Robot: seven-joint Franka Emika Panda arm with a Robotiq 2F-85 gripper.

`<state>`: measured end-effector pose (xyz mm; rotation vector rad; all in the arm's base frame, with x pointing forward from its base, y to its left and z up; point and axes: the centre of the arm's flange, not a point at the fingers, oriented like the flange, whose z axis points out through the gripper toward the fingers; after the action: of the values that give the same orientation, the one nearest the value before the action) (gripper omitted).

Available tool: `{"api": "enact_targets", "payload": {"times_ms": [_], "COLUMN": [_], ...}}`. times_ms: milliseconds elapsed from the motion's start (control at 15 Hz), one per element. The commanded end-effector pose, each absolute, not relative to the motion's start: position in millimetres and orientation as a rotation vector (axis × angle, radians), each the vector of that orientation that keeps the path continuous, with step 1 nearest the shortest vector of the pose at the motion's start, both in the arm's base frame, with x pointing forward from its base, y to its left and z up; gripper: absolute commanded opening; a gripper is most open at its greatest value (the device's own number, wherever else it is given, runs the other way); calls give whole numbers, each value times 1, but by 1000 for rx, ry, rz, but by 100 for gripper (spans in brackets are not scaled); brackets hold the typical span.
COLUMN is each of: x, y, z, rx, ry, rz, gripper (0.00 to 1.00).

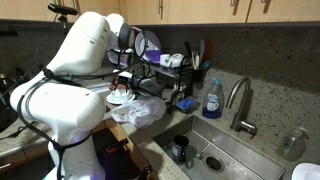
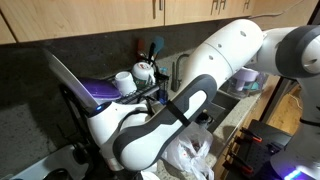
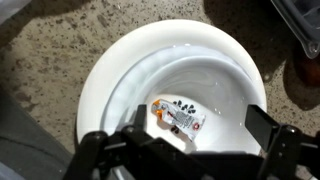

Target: Take the objects from the white bowl one at a time and put them in the plastic bag

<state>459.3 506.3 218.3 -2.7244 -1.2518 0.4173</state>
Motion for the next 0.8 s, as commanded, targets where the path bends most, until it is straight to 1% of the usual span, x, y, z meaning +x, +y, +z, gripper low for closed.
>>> {"api": "enact_targets", "payload": {"times_ms": [0,733], "x": [470,480], "y": [520,536], "z": [215,193], "rx": [-2638,-2470], "ry": [-1396,-1612], "rz": [453,450], "gripper": [100,100]}}
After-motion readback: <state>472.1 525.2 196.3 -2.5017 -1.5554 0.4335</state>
